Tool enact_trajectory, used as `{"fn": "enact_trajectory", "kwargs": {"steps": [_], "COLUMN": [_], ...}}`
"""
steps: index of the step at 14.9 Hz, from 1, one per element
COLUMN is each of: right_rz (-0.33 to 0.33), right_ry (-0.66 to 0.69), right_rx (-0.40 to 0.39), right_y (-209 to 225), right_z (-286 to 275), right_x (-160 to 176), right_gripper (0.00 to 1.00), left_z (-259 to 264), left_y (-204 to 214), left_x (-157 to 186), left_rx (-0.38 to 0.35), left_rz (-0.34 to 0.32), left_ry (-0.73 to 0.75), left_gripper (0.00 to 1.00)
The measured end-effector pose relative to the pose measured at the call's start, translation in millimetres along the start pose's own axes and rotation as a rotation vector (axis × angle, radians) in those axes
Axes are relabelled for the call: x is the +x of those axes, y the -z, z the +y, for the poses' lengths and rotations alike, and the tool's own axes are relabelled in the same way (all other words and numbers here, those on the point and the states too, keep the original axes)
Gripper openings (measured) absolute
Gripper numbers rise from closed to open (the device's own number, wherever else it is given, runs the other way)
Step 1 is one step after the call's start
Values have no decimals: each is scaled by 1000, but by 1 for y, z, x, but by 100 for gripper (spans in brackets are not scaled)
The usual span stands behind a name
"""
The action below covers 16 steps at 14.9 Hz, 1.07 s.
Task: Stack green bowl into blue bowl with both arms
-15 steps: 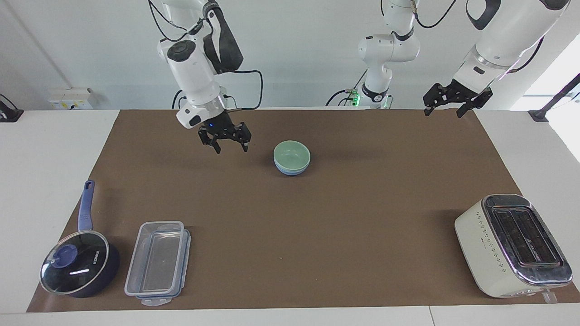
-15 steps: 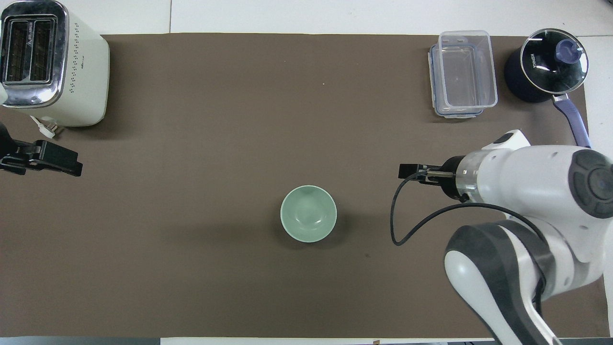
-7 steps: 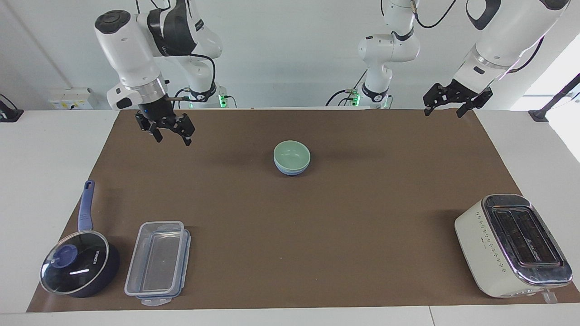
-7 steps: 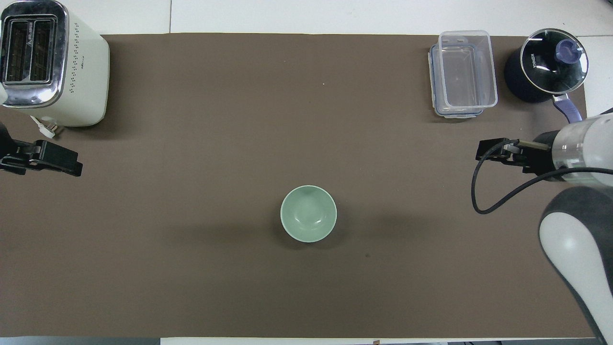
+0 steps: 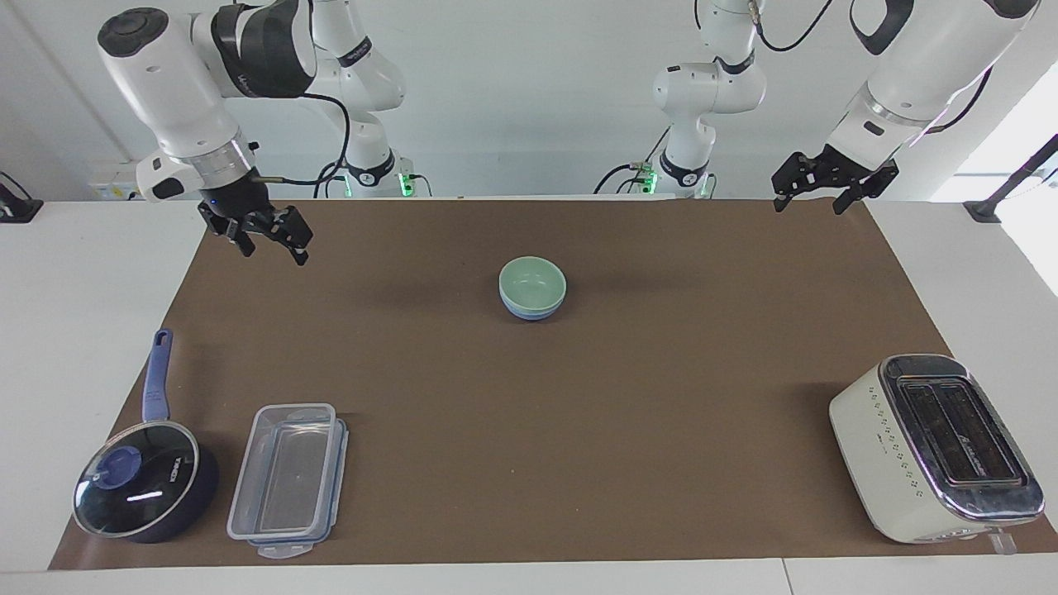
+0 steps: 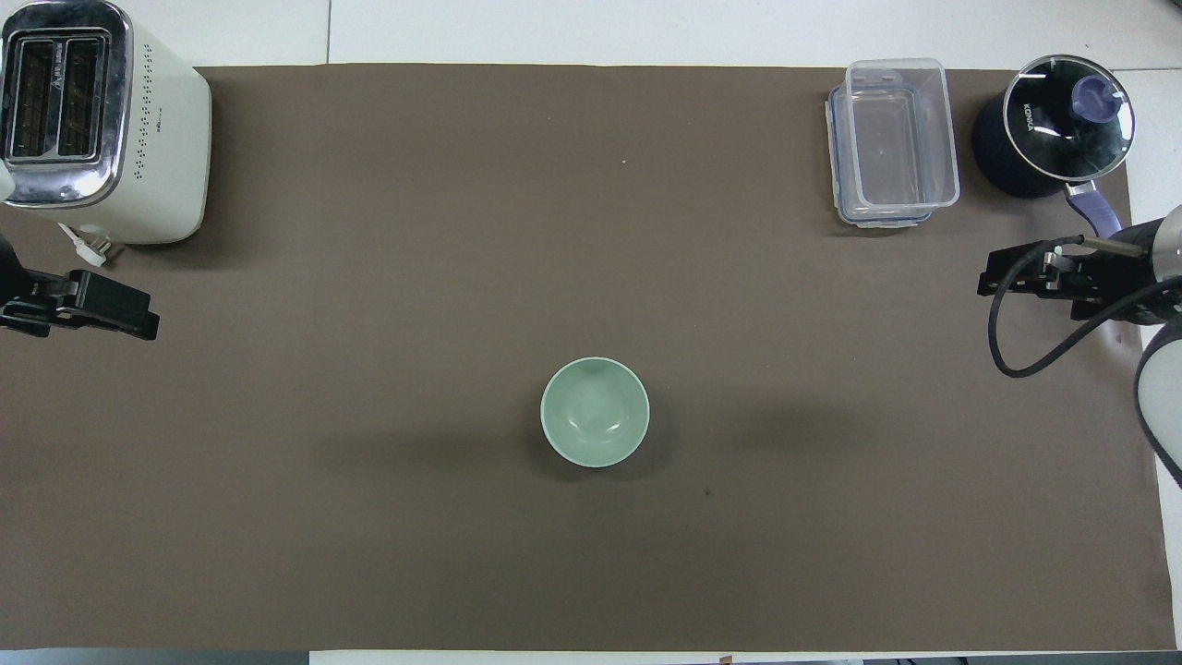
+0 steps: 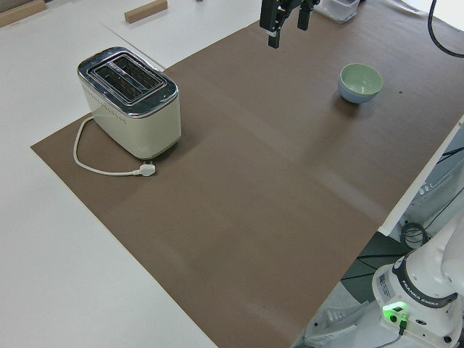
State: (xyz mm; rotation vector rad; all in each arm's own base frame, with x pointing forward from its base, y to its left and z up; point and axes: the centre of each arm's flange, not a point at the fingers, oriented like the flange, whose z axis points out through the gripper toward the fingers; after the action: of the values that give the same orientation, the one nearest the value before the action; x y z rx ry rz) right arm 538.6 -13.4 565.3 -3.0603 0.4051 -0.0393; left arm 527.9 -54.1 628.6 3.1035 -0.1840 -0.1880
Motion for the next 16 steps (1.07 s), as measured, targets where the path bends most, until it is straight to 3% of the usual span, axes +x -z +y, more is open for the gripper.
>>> {"fn": "enact_trajectory", "kwargs": {"steps": [8, 16], "right_rz": [-38, -51], "right_ry": [70, 71], "right_rx": [-93, -86], "right_y": [20, 16], "right_z": [-11, -10], "right_x": [3, 3], "right_gripper": [100, 100], "left_z": [0, 0], "left_y": [0, 0], "left_x": [0, 0], "left_rx": [0, 0], "left_rz": [0, 0], "left_ry": [0, 0], "left_gripper": [100, 100]}}
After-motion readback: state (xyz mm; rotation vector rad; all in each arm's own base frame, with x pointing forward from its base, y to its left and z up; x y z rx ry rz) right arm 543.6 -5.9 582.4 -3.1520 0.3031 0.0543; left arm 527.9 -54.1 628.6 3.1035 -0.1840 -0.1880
